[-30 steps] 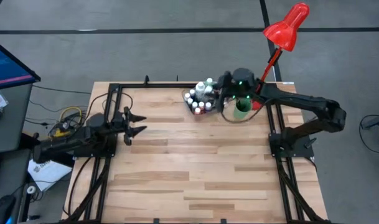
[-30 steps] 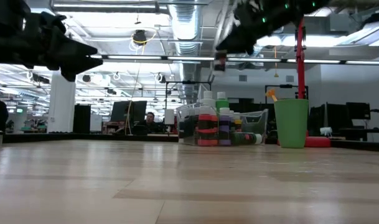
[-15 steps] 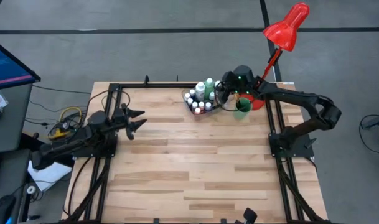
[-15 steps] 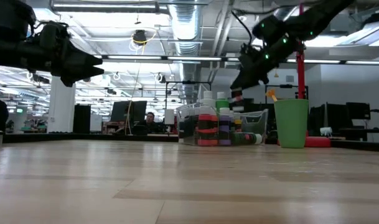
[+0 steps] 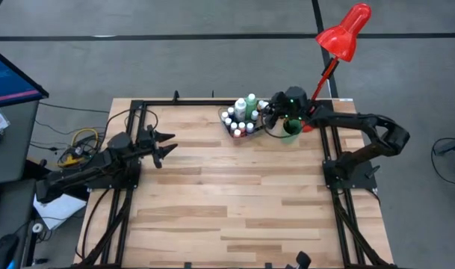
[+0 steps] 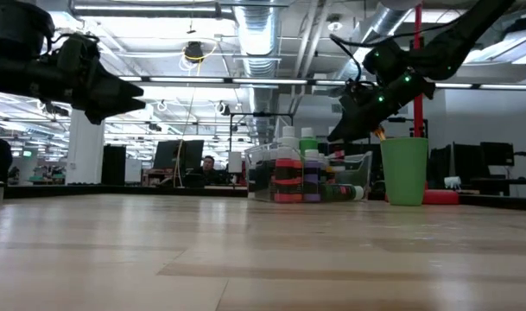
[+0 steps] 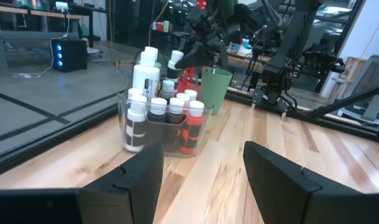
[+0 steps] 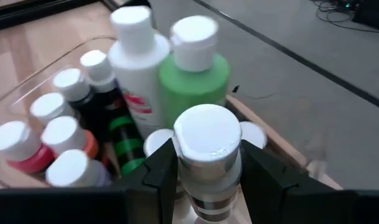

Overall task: Pick & Place Paint Supplies
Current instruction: Put the small white paint bottle into the transparent bin

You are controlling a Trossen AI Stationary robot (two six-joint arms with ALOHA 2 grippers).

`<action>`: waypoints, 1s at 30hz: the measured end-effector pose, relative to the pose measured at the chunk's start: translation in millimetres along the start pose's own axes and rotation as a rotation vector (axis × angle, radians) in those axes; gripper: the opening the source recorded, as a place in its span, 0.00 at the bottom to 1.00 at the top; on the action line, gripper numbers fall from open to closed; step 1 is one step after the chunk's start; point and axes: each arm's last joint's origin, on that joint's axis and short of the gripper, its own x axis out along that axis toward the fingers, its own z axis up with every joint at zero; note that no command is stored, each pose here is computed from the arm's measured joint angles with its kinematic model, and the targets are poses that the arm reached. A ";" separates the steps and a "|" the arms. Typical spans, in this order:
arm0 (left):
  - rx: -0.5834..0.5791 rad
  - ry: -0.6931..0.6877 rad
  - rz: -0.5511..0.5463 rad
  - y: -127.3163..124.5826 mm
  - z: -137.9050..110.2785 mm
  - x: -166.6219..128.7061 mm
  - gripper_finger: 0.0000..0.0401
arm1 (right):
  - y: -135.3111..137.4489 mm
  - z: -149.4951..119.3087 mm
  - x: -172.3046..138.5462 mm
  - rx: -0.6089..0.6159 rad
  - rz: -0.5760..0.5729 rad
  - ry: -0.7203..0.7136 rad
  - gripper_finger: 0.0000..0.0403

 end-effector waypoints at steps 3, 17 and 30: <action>0.000 0.005 0.001 0.1 -0.4 0.3 0.52 | 1.4 -4.8 3.2 -0.002 0.009 0.005 0.32; 0.000 -0.001 -0.001 -0.1 0.2 0.3 0.52 | 4.1 -28.0 36.7 0.041 0.050 0.060 0.32; 0.001 -0.009 -0.003 -0.2 0.9 0.3 0.52 | 2.4 -40.2 52.8 0.074 0.030 0.089 0.39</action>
